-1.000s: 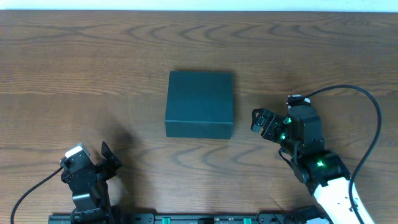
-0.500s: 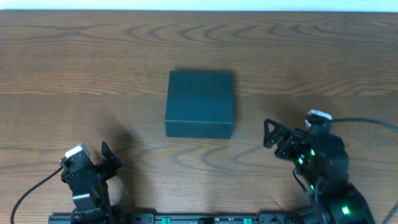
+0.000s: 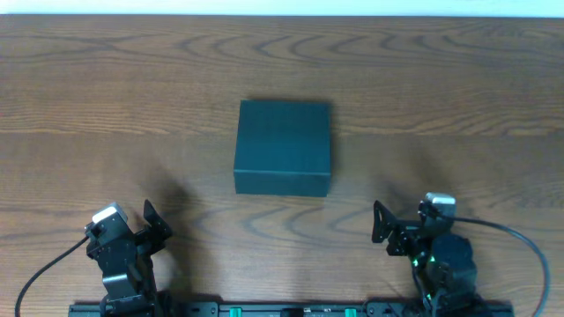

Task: Pack container

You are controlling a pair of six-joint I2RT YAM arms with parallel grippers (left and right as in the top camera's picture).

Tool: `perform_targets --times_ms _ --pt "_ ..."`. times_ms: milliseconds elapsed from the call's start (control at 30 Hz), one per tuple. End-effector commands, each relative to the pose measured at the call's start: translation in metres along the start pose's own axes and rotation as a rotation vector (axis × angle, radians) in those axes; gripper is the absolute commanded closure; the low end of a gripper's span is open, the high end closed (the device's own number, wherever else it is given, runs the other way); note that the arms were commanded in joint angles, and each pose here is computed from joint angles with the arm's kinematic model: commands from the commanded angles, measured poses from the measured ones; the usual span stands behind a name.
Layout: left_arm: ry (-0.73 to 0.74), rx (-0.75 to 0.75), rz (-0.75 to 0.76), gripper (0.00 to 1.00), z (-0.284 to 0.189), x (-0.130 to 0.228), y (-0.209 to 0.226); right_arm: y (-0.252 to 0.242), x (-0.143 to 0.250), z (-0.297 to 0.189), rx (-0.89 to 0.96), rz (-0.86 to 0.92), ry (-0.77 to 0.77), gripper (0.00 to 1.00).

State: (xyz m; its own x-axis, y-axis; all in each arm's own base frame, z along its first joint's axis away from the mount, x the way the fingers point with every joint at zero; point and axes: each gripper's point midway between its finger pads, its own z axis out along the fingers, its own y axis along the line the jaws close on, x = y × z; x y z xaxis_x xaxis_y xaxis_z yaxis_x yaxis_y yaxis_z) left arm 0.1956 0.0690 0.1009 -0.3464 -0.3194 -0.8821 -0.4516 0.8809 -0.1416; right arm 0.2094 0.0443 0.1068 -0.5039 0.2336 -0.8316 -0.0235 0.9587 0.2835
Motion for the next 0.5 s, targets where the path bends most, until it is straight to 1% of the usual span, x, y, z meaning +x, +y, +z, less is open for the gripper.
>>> perform_targets --times_ms 0,167,467 --pt "0.002 -0.028 0.023 0.05 0.002 0.004 0.005 -0.004 0.008 0.005 -0.001 -0.028 -0.017 0.01" --pt "0.002 -0.028 0.023 0.05 0.002 0.004 0.005 0.000 -0.003 -0.001 -0.025 -0.025 -0.077 0.01" --pt "0.002 -0.028 0.023 0.05 0.002 0.004 0.005 0.000 -0.002 -0.001 -0.025 -0.025 -0.074 0.01"
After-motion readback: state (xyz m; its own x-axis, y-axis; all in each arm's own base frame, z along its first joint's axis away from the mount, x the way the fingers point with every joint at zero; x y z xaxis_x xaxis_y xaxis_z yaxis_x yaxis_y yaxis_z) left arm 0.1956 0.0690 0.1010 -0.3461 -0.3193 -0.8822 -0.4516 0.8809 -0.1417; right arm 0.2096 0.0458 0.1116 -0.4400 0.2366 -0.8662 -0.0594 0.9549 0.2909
